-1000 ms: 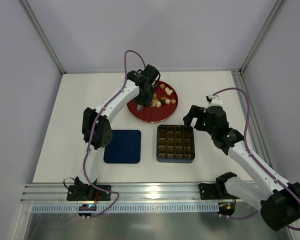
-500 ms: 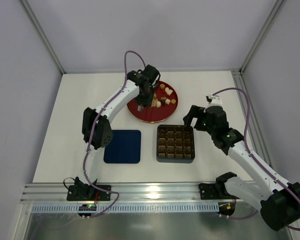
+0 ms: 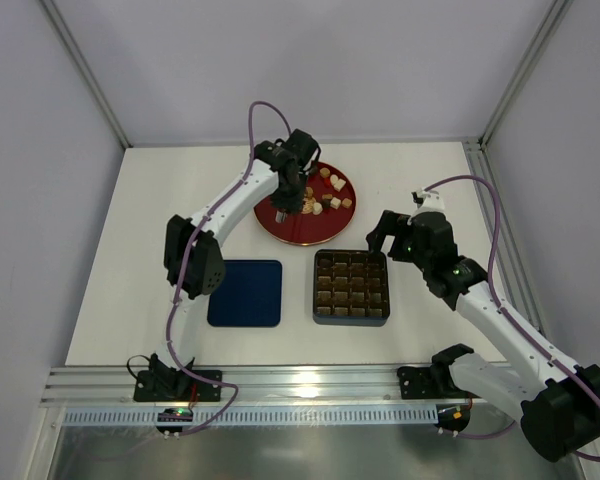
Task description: Pack the chocolate
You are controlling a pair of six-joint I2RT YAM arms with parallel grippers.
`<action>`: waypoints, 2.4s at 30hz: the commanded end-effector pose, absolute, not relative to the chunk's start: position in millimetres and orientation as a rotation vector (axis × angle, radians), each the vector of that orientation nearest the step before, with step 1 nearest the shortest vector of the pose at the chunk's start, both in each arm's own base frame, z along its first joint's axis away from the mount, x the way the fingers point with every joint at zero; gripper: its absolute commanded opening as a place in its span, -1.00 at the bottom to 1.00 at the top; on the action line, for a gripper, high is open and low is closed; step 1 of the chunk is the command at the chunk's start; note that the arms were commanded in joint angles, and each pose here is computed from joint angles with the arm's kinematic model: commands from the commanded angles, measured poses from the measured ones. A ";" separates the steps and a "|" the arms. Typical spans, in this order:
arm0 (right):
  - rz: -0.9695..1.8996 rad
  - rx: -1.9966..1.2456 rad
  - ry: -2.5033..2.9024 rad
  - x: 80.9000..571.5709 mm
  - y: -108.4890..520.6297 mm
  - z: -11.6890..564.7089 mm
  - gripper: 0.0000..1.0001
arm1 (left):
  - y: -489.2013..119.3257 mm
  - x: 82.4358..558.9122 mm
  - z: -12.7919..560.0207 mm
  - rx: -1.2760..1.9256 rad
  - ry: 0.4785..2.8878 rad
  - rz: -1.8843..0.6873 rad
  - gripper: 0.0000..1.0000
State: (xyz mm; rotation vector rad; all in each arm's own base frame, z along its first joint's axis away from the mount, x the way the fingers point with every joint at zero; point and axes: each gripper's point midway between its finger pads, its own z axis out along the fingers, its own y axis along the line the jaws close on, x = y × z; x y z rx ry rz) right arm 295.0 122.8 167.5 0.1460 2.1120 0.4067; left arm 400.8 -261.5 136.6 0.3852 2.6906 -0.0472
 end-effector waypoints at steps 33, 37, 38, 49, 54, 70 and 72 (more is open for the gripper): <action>0.385 0.160 2.025 302.6 117.2 197.5 0.99 | -299.6 257.9 256.3 0.591 2.516 -0.268 -0.70; 0.380 0.165 2.023 300.4 115.2 199.1 1.00 | -306.3 238.7 247.9 0.612 2.524 -0.289 -0.68; 0.375 0.169 2.019 300.5 114.1 200.0 1.00 | -308.4 236.0 246.4 0.614 2.525 -0.300 -0.69; 0.361 0.170 2.022 296.5 110.4 198.8 0.99 | -336.9 205.4 218.4 0.703 2.557 -0.317 -0.69; 0.357 0.172 2.023 296.2 109.7 197.9 0.99 | -341.6 205.3 208.5 0.714 2.570 -0.308 -0.63; 0.361 0.166 2.028 296.8 111.1 195.9 0.99 | -343.3 203.6 187.7 0.730 2.601 -0.283 -0.57; 0.359 0.168 2.029 297.1 110.7 195.4 1.00 | -343.7 203.8 187.4 0.730 2.599 -0.284 -0.56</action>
